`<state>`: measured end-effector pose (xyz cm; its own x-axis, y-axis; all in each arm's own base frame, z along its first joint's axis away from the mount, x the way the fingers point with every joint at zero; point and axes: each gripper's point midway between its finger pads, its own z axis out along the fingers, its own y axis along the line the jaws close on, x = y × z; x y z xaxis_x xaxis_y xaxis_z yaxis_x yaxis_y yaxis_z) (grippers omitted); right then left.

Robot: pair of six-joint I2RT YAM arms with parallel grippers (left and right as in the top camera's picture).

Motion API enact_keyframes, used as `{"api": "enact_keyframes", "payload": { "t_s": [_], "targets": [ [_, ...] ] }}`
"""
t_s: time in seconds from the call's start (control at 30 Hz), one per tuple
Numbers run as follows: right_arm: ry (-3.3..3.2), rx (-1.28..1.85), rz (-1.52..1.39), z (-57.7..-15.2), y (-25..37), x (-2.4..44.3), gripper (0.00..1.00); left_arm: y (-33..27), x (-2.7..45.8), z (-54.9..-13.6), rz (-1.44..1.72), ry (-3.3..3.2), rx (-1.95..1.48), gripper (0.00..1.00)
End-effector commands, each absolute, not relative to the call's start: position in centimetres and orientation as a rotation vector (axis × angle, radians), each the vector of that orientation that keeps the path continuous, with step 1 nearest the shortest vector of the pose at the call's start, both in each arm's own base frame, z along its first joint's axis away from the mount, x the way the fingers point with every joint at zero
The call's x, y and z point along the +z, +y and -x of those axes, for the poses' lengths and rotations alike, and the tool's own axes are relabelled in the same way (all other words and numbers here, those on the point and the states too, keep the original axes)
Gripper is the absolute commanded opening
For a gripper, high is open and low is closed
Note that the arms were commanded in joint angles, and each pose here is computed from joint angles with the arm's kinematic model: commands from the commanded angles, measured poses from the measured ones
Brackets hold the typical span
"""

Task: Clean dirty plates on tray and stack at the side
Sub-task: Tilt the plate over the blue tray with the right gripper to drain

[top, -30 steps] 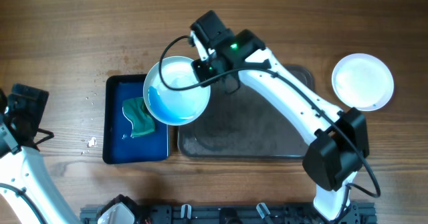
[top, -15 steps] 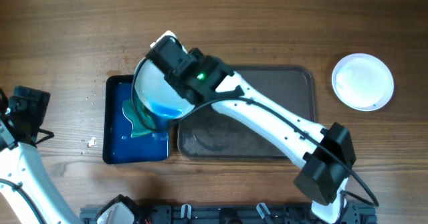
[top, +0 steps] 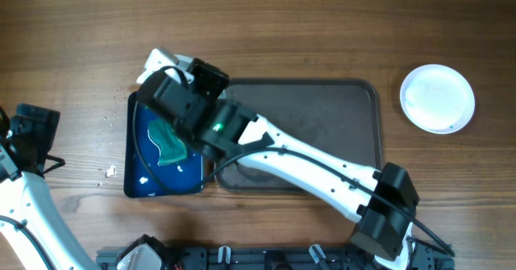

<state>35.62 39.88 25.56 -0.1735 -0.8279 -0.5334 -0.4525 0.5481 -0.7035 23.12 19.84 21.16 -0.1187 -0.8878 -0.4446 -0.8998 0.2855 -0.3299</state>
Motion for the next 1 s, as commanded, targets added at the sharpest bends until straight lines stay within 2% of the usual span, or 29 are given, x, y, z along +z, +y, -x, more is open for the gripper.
{"api": "enact_keyframes", "payload": {
  "t_s": [0.0, 0.37, 0.97],
  "targets": [
    [1.686, -0.615, 1.169, -35.1, 41.3, 26.4, 0.05, 20.0, 21.7, -23.3, 1.612, 1.966, 0.007, 1.0],
    [1.536, -0.698, 1.246, -33.4, 43.5, 28.2, 0.05, 20.0, 21.6, -23.3, 1.613, 1.967, 0.007, 1.0],
    [1.506, -0.768, 1.211, -33.7, 43.1, 29.4, 0.04, 19.7, 21.6, -23.4, 1.609, 1.973, -0.017, 1.0]
  ]
}}
